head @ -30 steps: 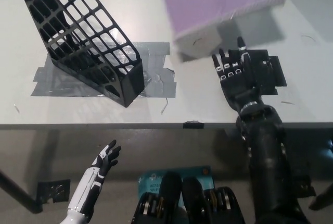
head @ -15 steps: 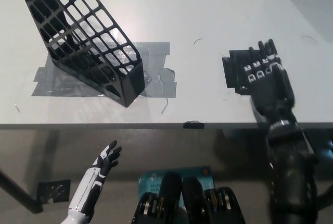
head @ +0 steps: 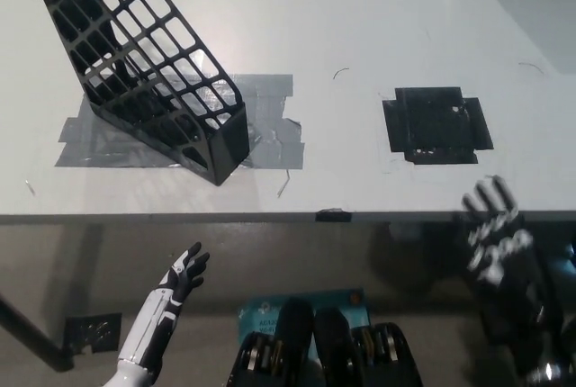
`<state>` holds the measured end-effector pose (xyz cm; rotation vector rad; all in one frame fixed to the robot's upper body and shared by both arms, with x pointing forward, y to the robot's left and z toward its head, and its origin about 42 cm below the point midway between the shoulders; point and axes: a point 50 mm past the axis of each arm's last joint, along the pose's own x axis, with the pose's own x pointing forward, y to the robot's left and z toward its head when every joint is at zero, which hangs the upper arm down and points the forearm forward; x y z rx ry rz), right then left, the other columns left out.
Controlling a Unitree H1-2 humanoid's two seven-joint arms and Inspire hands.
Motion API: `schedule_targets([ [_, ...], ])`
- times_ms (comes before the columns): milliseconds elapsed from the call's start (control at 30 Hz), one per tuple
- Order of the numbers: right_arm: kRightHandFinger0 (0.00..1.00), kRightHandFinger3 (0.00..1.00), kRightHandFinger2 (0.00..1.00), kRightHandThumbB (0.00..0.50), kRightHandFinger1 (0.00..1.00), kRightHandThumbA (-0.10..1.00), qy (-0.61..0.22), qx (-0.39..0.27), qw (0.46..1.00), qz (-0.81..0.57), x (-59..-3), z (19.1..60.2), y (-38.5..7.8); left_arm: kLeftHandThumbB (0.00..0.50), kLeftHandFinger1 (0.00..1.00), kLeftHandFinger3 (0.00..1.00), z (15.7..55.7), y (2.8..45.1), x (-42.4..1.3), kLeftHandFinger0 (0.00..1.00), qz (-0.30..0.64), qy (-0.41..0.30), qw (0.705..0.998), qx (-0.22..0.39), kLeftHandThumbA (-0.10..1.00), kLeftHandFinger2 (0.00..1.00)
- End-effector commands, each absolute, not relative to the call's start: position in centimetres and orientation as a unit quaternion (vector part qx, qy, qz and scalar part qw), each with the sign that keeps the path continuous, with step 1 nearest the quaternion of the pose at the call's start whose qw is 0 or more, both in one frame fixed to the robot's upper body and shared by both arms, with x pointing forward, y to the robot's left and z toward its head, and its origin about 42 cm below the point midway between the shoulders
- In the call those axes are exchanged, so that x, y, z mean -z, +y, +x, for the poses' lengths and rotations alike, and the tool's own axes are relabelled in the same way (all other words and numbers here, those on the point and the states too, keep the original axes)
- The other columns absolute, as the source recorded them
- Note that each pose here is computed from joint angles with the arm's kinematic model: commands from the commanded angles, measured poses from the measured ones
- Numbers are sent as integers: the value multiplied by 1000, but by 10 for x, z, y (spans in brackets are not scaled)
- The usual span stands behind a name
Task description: A shelf with a book inside it is placed on the center of the desk infront of the robot. The robot uses its right hand to grab the book, take it out and hand it to a person.
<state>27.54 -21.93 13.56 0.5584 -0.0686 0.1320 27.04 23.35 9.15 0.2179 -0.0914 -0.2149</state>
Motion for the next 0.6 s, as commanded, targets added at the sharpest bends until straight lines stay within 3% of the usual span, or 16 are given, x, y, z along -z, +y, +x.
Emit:
schedule_targets([
  [0, 1000, 1000, 1000, 311, 1000, 1000, -88, -165, 980, 64, -123, 246, -202, 285, 1000, 1000, 273, 242, -99, 1000, 106, -74, 987, 99, 1000, 1000],
  [233, 1000, 1000, 1000, 232, 1000, 1000, -45, -182, 982, 31, -101, 256, -197, 292, 1000, 1000, 267, 244, -95, 1000, 104, -63, 988, 90, 1000, 1000],
  [333, 1000, 1000, 1000, 231, 1000, 959, -34, -186, 981, 28, -99, 256, -195, 301, 1000, 1000, 265, 245, -96, 1000, 103, -61, 989, 89, 1000, 1000],
  [567, 1000, 1000, 1000, 275, 1000, 1000, -17, -200, 980, -7, -95, 256, -192, 292, 1000, 1000, 265, 246, -96, 1000, 103, -60, 989, 88, 1000, 1000],
])
